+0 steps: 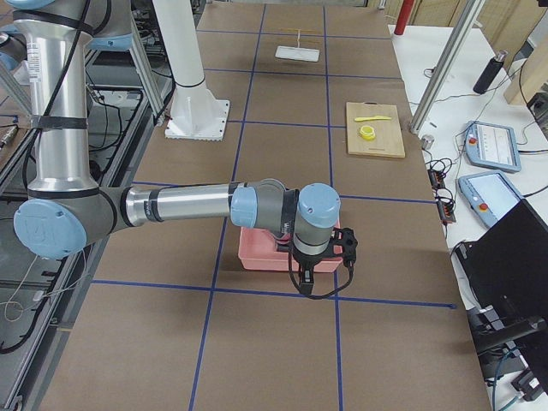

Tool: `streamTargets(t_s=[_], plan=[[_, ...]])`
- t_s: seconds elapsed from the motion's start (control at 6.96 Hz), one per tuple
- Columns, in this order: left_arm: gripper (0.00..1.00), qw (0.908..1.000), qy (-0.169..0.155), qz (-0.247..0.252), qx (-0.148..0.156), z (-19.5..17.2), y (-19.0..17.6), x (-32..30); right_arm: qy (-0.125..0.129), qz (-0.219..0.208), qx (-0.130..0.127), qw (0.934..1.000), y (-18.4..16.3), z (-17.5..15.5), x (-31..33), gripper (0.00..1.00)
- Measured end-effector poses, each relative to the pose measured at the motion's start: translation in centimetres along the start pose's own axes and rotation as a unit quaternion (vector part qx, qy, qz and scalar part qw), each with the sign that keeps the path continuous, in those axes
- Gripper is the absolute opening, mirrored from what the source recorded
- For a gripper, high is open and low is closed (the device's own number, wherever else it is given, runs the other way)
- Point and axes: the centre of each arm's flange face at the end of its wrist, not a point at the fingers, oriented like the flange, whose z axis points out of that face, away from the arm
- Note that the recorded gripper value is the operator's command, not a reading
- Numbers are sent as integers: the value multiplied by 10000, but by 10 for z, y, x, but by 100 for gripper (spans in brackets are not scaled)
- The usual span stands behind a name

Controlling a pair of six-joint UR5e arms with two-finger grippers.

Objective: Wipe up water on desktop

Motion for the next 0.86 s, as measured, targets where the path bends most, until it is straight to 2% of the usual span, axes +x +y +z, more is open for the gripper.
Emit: streamTargets(t_s=[0.86], plan=[[98,9999,3,-91,115,-11,-1,-9,-39,17,0,10000,-1,4,8,100]])
